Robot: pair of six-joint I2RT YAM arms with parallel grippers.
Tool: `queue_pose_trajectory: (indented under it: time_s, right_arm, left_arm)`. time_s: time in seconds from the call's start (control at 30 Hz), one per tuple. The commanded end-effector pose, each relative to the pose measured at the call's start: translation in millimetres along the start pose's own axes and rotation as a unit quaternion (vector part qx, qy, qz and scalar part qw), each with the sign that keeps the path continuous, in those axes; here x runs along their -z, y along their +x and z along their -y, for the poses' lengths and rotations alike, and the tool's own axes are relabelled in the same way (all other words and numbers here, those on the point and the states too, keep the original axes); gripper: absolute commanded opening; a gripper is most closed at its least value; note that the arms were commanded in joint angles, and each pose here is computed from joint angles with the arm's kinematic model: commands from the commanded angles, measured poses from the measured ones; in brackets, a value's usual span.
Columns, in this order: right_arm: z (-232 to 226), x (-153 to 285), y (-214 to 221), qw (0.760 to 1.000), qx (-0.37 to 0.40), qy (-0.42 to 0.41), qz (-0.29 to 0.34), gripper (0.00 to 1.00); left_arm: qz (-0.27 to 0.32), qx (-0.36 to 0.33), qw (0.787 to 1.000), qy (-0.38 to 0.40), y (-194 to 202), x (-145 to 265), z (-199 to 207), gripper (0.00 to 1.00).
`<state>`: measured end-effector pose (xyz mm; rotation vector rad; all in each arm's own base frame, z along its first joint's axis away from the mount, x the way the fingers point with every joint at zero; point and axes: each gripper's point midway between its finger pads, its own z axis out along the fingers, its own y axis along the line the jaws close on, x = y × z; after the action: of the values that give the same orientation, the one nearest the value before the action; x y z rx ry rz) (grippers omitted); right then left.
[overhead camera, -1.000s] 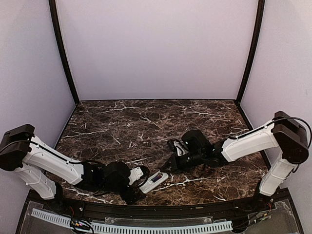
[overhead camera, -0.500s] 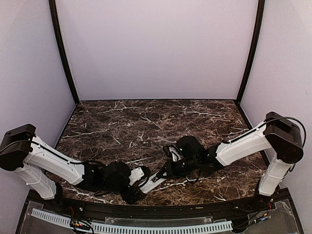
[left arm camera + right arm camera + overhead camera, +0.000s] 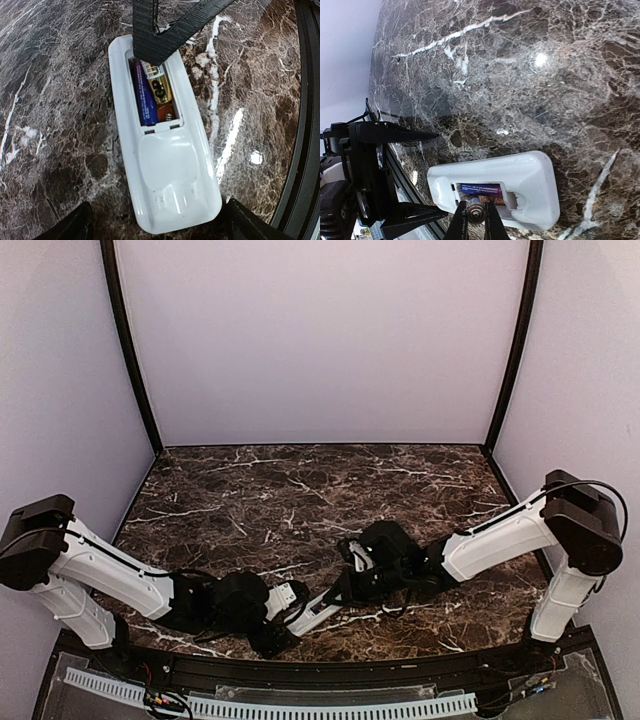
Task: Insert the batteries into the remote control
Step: Place the battery in the battery compartment.
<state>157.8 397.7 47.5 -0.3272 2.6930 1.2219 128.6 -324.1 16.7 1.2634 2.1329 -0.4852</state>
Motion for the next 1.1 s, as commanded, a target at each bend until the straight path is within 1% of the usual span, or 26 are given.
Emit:
queue_pose_trajectory:
  time_s: [0.0,0.3,0.5,0.63,0.77,0.87,1.07]
  right_arm:
    - [3,0,-3,1.000,-0.002,0.018,0.015,0.00]
    - [8,-9,12,1.000,-0.007,0.030,0.005,0.00]
    - [5,-12,18,1.000,-0.009,0.027,0.000,0.00]
    - [7,-10,20,0.999,-0.009,0.035,-0.003,0.00]
    - [7,-3,17,0.999,-0.001,0.052,0.003,0.09]
    - [5,2,13,0.998,0.012,0.064,0.005,0.15]
    - [4,14,7,0.995,0.033,0.091,0.013,0.21]
  left_arm:
    - [-0.029,-0.008,1.000,0.005,13,-3,3,0.89]
    - [-0.043,-0.010,0.999,0.006,16,-10,4,0.85]
    - [-0.061,-0.011,0.998,0.005,21,-18,5,0.78]
    - [-0.063,-0.011,0.998,0.005,22,-19,5,0.73]
    - [-0.062,-0.010,0.998,0.006,21,-18,5,0.71]
    - [-0.061,-0.009,0.998,0.008,22,-16,6,0.70]
    - [-0.055,-0.007,0.998,0.008,22,-14,5,0.71]
